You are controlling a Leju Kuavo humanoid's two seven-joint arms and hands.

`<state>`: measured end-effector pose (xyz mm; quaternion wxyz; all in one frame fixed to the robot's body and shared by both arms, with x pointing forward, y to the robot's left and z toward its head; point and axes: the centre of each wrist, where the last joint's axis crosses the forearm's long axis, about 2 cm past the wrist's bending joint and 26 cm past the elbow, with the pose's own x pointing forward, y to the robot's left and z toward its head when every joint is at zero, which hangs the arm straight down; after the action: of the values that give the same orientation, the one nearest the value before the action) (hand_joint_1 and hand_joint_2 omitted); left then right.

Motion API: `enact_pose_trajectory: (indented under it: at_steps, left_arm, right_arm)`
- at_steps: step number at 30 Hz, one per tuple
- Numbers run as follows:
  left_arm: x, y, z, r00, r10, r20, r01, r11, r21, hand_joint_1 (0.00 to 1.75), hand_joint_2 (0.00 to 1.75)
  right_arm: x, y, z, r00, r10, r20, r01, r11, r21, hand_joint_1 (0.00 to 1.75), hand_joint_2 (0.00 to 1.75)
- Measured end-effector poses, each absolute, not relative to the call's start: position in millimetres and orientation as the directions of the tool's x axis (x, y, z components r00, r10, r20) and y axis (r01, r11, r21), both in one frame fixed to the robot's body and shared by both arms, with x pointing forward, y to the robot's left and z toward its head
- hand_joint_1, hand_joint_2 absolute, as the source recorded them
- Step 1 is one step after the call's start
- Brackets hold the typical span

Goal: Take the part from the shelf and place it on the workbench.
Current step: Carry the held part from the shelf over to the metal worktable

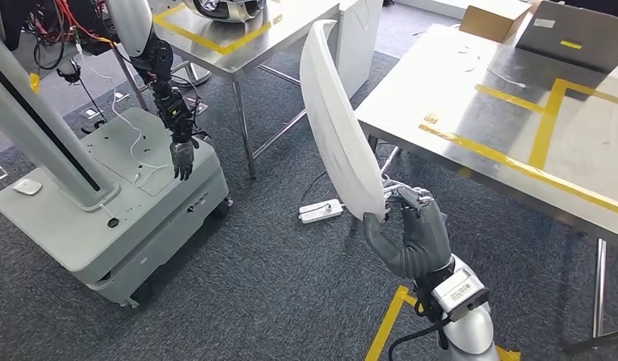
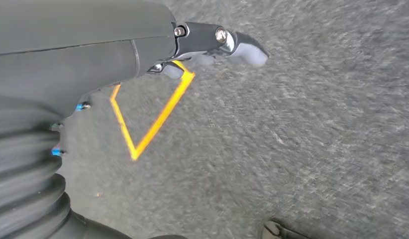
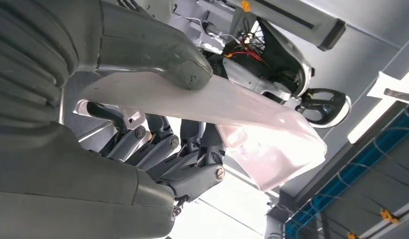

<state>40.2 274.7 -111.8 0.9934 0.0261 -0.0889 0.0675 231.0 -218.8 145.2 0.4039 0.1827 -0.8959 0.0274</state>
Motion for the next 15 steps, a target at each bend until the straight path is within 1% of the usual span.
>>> enact_pose_trajectory:
  at_steps: [7, 15]
  left_arm:
    - [41, 273, -112, 0.978, 0.121, 0.167, -0.131, 0.99, 0.044, 0.0, 1.75]
    - [48, 270, -111, 0.974, 0.113, 0.197, -0.119, 0.993, 0.02, 0.0, 1.75]
  right_arm:
    - [235, -221, 147, -0.614, -0.296, 0.732, -0.342, 0.935, 0.091, 1.75, 1.75]
    - [244, -224, 152, -0.636, -0.288, 0.716, -0.337, 0.938, 0.079, 1.75, 1.75]
